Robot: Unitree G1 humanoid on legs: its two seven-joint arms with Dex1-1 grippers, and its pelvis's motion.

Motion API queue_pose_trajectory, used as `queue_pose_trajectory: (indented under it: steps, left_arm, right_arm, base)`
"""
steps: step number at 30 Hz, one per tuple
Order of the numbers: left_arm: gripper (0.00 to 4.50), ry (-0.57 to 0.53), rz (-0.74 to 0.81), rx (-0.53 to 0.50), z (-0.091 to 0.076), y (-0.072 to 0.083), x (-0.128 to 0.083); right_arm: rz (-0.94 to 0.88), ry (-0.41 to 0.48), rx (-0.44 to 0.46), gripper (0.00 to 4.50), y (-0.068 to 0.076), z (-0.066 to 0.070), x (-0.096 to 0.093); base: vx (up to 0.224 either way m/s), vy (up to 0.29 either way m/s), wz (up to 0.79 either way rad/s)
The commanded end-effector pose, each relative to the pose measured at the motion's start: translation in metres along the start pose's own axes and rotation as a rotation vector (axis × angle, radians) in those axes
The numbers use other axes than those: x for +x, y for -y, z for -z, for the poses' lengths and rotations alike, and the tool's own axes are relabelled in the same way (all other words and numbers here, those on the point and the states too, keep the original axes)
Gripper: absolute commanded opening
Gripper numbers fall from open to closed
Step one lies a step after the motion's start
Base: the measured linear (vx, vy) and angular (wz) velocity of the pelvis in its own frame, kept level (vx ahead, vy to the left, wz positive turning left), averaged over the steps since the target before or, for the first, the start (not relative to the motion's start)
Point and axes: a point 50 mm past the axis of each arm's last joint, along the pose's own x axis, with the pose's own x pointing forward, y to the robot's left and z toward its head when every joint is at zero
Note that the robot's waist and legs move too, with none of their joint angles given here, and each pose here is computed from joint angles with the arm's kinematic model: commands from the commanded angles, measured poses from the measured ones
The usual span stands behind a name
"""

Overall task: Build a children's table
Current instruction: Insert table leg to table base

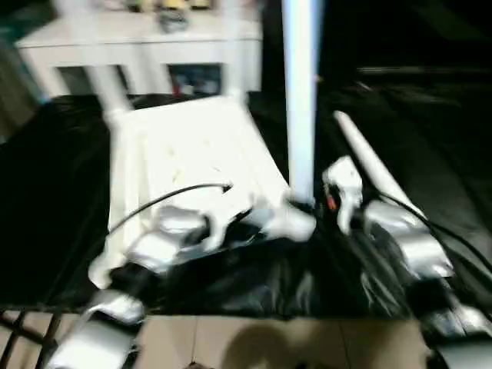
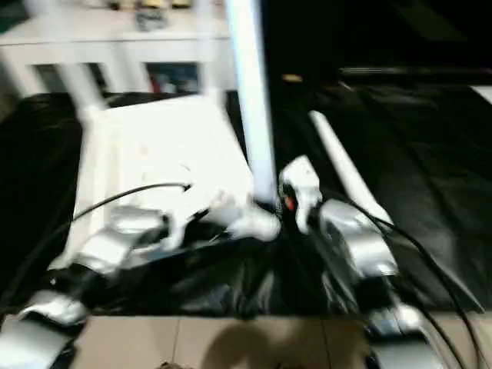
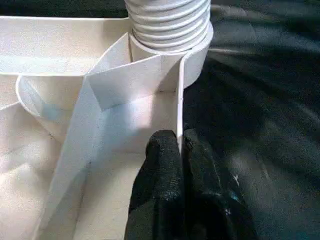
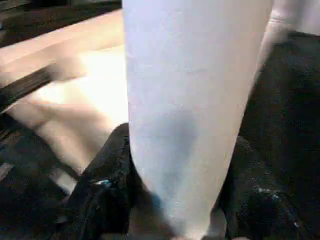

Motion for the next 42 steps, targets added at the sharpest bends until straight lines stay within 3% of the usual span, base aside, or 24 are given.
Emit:
queue_pose_trajectory:
  steps: [1, 3, 7, 15, 19, 24, 26, 31, 35, 37, 40, 42]
  left_arm:
    - [0.0, 0.151, -0.155, 0.03, -0.044, -0.016, -0.003]
    - [0.0, 0.172, -0.252, 0.025, -0.055, -0.016, 0.006]
    - [0.0, 0.165, -0.318, 0.085, -0.055, -0.016, 0.01]
    - [0.0, 0.191, -0.206, 0.168, -0.049, -0.008, 0.005]
    - [0.0, 0.193, -0.132, 0.221, -0.043, -0.005, 0.0]
    - [0.0, 0.196, -0.055, 0.212, -0.036, -0.003, -0.008]
    - [0.44, 0.198, -0.039, 0.191, -0.035, -0.005, -0.012]
    - [0.8, 0.269, -0.028, 0.167, -0.039, -0.015, -0.028]
    - [1.09, 0.475, -0.039, 0.018, -0.066, -0.034, -0.053]
    - [1.09, 0.51, -0.023, -0.011, -0.071, -0.037, -0.059]
    - [1.09, 0.627, 0.062, -0.201, -0.091, -0.045, -0.072]
    - [1.09, 0.719, 0.19, -0.321, -0.106, -0.039, -0.071]
  right_arm:
    - [0.051, -0.162, 0.093, 1.91, -0.006, 0.04, 0.001]
    - [0.127, -0.132, 0.144, 1.91, -0.006, 0.038, 0.013]
    - [0.15, -0.062, 0.182, 1.91, -0.009, 0.032, 0.019]
    - [0.129, 0.064, 0.176, 1.91, -0.011, 0.02, 0.019]
    - [0.106, 0.129, 0.185, 1.91, -0.009, 0.012, 0.015]
    - [0.046, 0.248, 0.17, 1.91, -0.003, -0.007, 0.002]
    - [0.025, 0.292, 0.161, 1.91, 0.0, -0.016, -0.003]
    - [-0.056, 0.343, 0.124, 1.91, 0.005, -0.036, -0.017]
    - [-0.213, 0.312, 0.098, 1.91, 0.001, -0.045, -0.03]
    - [-0.254, 0.303, 0.098, 1.91, 0.0, -0.047, -0.033]
    - [-0.492, 0.277, 0.144, 1.91, -0.01, -0.057, -0.048]
    - [-0.634, 0.256, 0.191, 1.91, -0.017, -0.062, -0.057]
  base:
    - [-0.101, 0.031, -0.02]
    - [-0.019, -0.066, -0.08]
    - [0.022, -0.042, -0.21]
    - [0.0, 0.0, 0.0]
    - [0.0, 0.0, 0.0]
    - [0.0, 0.0, 0.0]
    - [0.0, 0.0, 0.0]
    - [0.0, 0.0, 0.0]
    - [0.0, 0.0, 0.0]
    - [0.0, 0.0, 0.0]
    - [0.0, 0.0, 0.0]
    - [0.0, 0.0, 0.0]
